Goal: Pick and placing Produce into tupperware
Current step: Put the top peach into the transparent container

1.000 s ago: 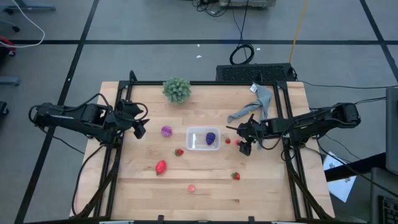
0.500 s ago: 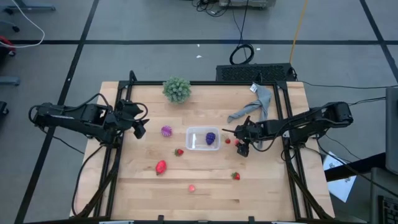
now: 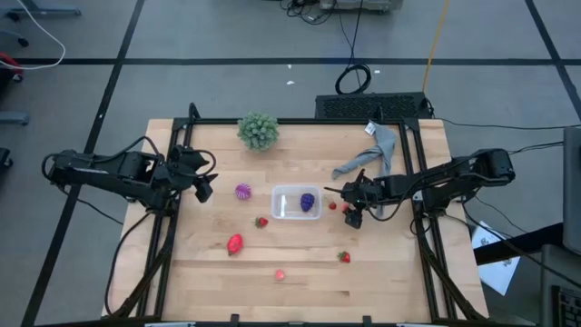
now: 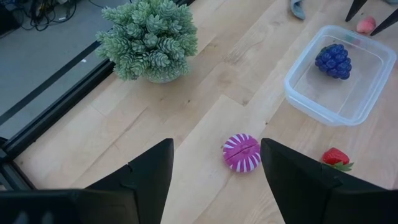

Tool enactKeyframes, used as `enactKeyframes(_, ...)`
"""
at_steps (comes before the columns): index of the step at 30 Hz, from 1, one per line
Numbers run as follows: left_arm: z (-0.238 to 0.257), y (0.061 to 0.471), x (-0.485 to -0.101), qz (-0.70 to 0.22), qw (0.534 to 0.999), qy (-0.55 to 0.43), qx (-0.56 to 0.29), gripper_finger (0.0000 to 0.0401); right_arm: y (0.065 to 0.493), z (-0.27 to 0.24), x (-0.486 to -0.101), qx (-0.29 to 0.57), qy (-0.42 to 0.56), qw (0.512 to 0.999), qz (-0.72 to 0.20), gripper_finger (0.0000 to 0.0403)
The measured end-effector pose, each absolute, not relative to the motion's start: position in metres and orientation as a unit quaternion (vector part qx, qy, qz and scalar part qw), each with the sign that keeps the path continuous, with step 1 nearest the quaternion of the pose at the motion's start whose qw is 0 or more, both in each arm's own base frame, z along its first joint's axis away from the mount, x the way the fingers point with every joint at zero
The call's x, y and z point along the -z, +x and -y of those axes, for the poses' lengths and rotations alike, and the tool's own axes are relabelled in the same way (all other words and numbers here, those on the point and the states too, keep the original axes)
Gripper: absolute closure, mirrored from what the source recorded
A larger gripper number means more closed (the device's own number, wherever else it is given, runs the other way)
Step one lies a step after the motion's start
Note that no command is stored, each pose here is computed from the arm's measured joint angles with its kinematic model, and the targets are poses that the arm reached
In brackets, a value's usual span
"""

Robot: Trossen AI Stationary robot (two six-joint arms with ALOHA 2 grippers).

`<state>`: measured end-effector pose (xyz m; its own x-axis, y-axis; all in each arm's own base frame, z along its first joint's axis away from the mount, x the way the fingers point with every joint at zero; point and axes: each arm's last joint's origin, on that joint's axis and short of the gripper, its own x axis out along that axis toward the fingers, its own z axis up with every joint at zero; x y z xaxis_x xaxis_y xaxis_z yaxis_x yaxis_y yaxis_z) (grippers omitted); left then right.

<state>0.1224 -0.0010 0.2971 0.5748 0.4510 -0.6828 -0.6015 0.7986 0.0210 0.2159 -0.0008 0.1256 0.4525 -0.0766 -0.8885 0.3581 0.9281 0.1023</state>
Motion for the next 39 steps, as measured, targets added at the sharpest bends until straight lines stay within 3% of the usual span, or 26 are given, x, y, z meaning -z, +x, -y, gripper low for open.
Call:
enactKeyframes(5, 0.001, 0.122, -0.297, -0.351, 0.881, -0.107, -0.299, 0.0158, 0.216, 0.001, -0.126, 0.13, 0.139, 0.841, -0.507, 0.0146)
enactKeyframes(21, 0.001, 0.122, -0.297, -0.351, 0.881, -0.107, -0.299, 0.0158, 0.216, 0.001, -0.126, 0.13, 0.139, 0.841, -0.506, 0.0232)
enactKeyframes(30, 0.001, 0.122, -0.297, -0.351, 0.881, -0.107, -0.299, 0.0158, 0.217, 0.001, -0.131, 0.123, 0.144, 0.849, -0.494, 0.0241)
enactKeyframes(39, 0.001, 0.124, -0.296, -0.354, 0.88, -0.106, -0.3, 0.0158, 0.22, -0.002, -0.161, 0.077, 0.171, 0.886, -0.423, 0.0241)
